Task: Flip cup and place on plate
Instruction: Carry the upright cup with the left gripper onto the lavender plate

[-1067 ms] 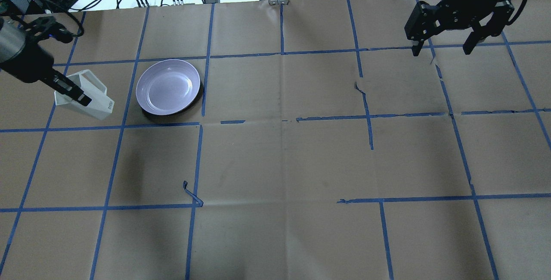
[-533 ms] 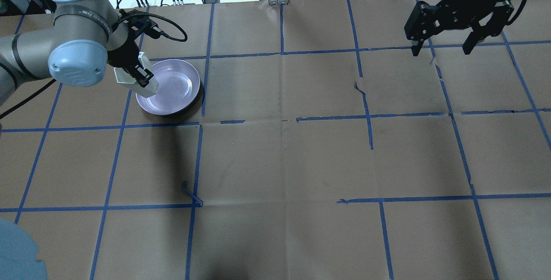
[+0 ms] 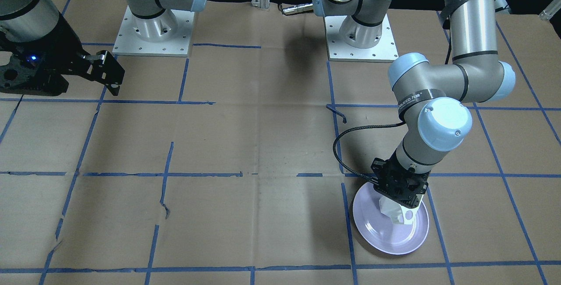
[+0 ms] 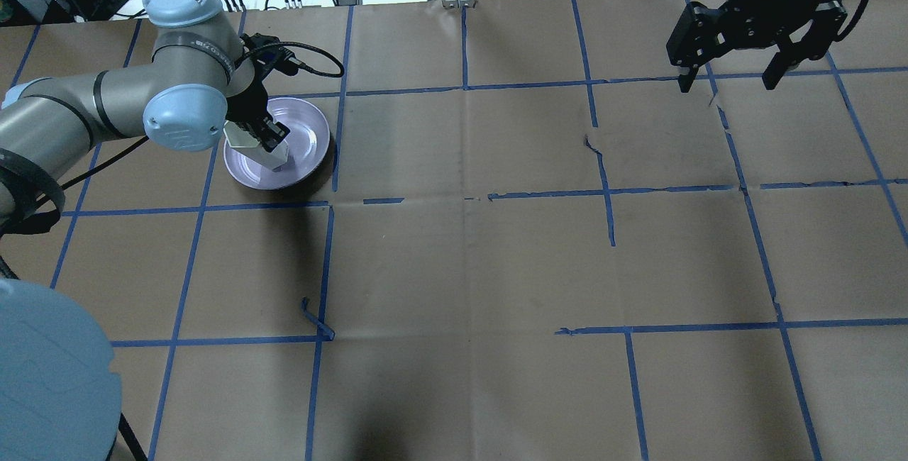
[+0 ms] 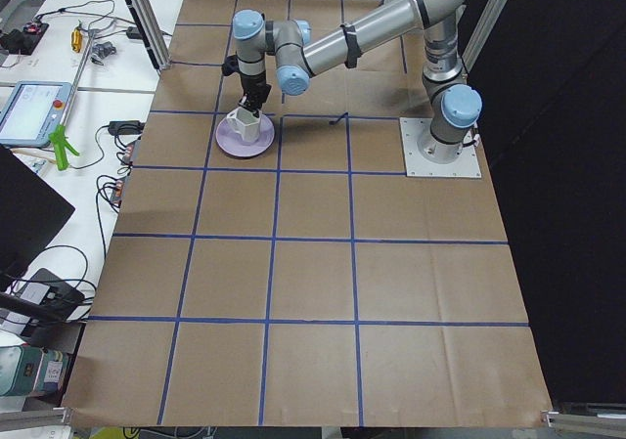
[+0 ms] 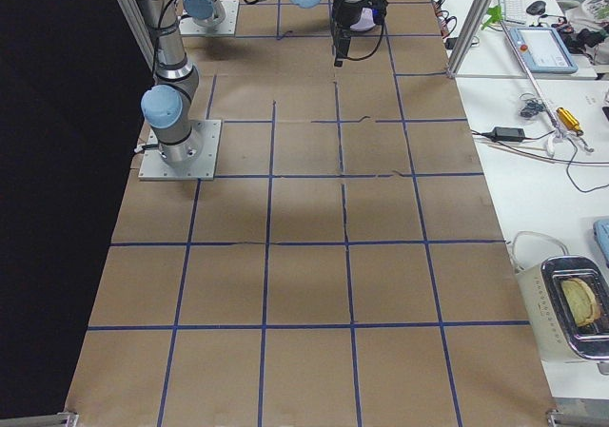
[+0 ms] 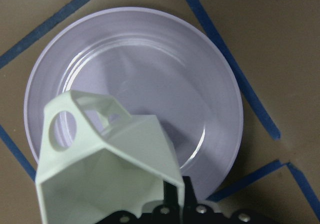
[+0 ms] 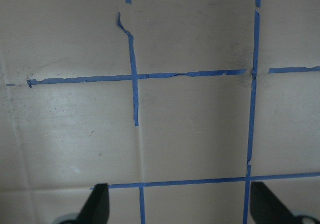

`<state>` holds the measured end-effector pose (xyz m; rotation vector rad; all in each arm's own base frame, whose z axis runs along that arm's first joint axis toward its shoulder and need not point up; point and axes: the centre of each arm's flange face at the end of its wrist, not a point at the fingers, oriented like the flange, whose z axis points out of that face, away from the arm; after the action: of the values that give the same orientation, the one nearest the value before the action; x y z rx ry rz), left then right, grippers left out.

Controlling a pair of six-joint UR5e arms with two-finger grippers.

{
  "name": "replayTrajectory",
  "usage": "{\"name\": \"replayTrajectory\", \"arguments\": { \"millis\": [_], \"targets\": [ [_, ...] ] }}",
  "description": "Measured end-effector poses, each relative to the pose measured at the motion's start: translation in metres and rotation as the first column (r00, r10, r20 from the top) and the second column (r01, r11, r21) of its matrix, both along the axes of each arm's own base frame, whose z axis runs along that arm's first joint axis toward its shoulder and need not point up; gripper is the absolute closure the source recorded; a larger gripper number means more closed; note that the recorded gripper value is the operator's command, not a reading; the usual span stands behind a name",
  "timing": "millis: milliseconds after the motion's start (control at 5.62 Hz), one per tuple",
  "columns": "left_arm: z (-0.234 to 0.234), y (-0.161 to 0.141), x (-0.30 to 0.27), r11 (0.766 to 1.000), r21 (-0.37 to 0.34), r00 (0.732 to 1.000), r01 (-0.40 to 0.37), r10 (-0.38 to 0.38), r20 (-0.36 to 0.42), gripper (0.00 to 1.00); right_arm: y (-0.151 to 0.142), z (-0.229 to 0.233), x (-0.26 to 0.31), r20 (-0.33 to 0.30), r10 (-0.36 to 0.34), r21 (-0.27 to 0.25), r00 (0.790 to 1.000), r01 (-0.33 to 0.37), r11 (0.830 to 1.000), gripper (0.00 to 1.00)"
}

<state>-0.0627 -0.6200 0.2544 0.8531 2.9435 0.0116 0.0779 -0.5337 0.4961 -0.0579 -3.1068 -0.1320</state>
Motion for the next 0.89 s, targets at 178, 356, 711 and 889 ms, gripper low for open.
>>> {"name": "replayTrajectory", "arguments": {
  "millis": [178,356,711,889],
  "targets": [
    [-0.001,0.001,-0.003,1.0,0.001,1.0,-0.003,0.003,-0.003,0.7,0.0,0.0,0.0,0.0,0.0,0.0,1.0,0.0,1.0,0.0],
    [-0.002,0.001,-0.005,1.0,0.002,1.0,0.002,-0.002,-0.006,0.02,0.0,0.0,0.0,0.0,0.0,0.0,1.0,0.0,1.0,0.0],
    [0.006,0.004,-0.005,1.0,-0.007,1.0,0.003,-0.003,-0.006,0.02,0.0,0.0,0.0,0.0,0.0,0.0,1.0,0.0,1.0,0.0],
    [0.023,0.009,-0.006,1.0,-0.015,1.0,0.0,0.0,-0.001,0.02,0.0,0.0,0.0,0.0,0.0,0.0,1.0,0.0,1.0,0.0]
  ]
}}
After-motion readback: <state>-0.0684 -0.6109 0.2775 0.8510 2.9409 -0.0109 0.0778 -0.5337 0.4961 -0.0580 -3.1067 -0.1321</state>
